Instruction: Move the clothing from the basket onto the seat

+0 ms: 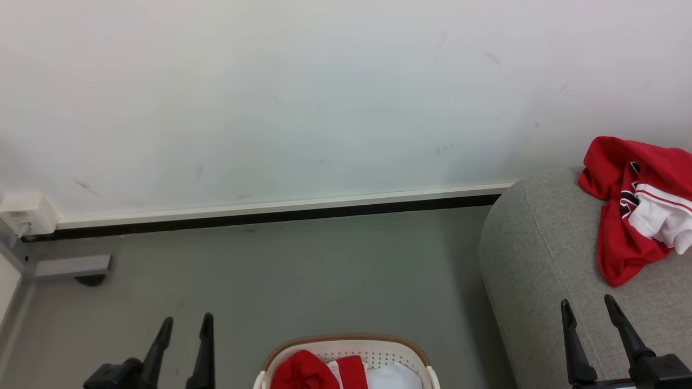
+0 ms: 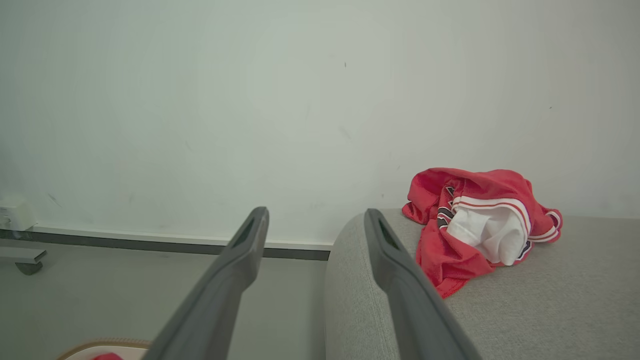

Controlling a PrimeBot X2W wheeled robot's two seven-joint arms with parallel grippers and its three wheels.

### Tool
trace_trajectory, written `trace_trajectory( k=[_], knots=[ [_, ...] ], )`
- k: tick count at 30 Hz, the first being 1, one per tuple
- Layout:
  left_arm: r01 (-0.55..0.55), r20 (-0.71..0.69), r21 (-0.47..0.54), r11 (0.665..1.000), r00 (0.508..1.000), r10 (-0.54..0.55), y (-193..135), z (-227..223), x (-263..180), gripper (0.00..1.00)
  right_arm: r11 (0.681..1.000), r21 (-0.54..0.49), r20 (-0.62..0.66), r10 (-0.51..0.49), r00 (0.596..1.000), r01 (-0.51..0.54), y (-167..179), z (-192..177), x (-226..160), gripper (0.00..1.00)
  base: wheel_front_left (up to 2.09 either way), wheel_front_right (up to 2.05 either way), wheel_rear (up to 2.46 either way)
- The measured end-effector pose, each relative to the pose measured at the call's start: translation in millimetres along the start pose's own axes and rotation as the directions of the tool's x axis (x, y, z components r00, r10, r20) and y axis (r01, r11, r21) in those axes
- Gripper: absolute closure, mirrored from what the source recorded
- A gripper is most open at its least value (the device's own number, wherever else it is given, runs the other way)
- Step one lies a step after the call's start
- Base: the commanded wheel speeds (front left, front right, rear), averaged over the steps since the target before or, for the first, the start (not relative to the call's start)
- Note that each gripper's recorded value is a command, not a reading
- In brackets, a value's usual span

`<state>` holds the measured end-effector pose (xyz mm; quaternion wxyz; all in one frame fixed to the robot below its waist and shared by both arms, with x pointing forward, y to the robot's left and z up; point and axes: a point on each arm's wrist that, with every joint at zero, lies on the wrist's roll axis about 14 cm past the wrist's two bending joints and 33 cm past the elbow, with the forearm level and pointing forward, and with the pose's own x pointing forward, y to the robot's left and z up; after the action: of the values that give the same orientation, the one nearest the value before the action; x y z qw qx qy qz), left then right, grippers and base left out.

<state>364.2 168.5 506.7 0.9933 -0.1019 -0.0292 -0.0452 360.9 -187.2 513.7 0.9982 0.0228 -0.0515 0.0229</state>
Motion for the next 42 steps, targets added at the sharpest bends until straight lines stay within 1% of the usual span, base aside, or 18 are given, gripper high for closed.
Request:
trace_trajectory(
  k=[12, 17, 20, 25, 28, 29, 32, 33, 34, 35, 37, 39, 42],
  knots=[
    [0.023, -0.003, -0.004, 1.0, 1.0, -0.023, -8, -6, 7, 0.0, 1.0, 0.02, -0.032, -0.003, 0.999, 0.004, 1, -10, -6, 0.0, 0.0, 0.0, 0.0],
    [0.055, -0.029, 0.003, 0.999, 0.998, -0.054, -14, -15, 17, 0.0, 1.0, 0.017, -0.024, -0.006, 1.0, 0.007, -1, -8, 1, 0.0, 0.0, 0.0, 0.0],
    [0.108, -0.056, 0.024, 0.994, 0.993, -0.107, -23, -24, 33, 0.0, 1.0, 0.017, -0.002, -0.012, 1.0, 0.012, -4, -2, 14, 0.0, 0.0, 0.0, 0.0],
    [0.228, -0.183, 0.071, 0.971, 0.96, -0.212, -46, -57, 71, 0.0, 1.0, 0.013, 0.024, -0.021, 0.999, 0.021, -10, 2, 43, 0.0, 0.0, 0.0, 0.0],
    [0.32, -0.289, 0.105, 0.942, 0.916, -0.279, -62, -88, 89, 0.0, 0.999, 0.022, 0.027, -0.035, 0.999, 0.035, -17, -2, 60, 0.0, 0.0, 0.0, 0.0],
    [0.351, -0.338, 0.11, 0.93, 0.893, -0.297, -67, -102, 93, 0.0, 0.999, 0.022, 0.023, -0.038, 0.999, 0.037, -18, -6, 64, 0.0, 0.0, 0.0, 0.0],
    [0.431, -0.471, 0.102, 0.897, 0.815, -0.338, -81, -147, 97, 0.0, 0.998, 0.032, 0.006, -0.05, 0.999, 0.05, -24, -18, 78, 0.0, 0.0, 0.0, 0.0],
    [0.46, -0.531, 0.105, 0.882, 0.776, -0.341, -84, -165, 95, 0.0, 0.998, 0.035, 0.002, -0.052, 0.999, 0.052, -25, -22, 83, 0.0, 0.0, 0.0, 0.0],
    [0.481, -0.591, 0.107, 0.87, 0.734, -0.333, -82, -184, 92, 0.0, 0.998, 0.038, -0.002, -0.054, 0.999, 0.054, -26, -26, 88, 0.0, 0.0, 0.0, 0.0],
    [0.481, -0.649, 0.1, 0.871, 0.696, -0.309, -77, -203, 89, 0.0, 0.998, 0.038, -0.011, -0.058, 0.998, 0.058, -29, -32, 92, 0.0, 0.0, 0.0, 0.0],
    [0.495, -0.75, 0.108, 0.862, 0.61, -0.256, -66, -239, 79, 0.0, 0.997, 0.044, -0.028, -0.067, 0.997, 0.068, -33, -43, 98, 0.0, 0.0, 0.0, 0.0],
    [0.495, -0.803, 0.112, 0.861, 0.556, -0.215, -59, -266, 75, 0.0, 0.996, 0.051, -0.043, -0.077, 0.996, 0.079, -37, -54, 105, 0.0, 0.0, 0.0, 0.0],
    [0.5, -0.858, 0.095, 0.861, 0.479, -0.184, -57, -300, 68, 0.0, 0.994, 0.064, -0.068, -0.085, 0.994, 0.089, -41, -70, 111, 0.0, 0.0, 0.0, 0.0]
  ],
)
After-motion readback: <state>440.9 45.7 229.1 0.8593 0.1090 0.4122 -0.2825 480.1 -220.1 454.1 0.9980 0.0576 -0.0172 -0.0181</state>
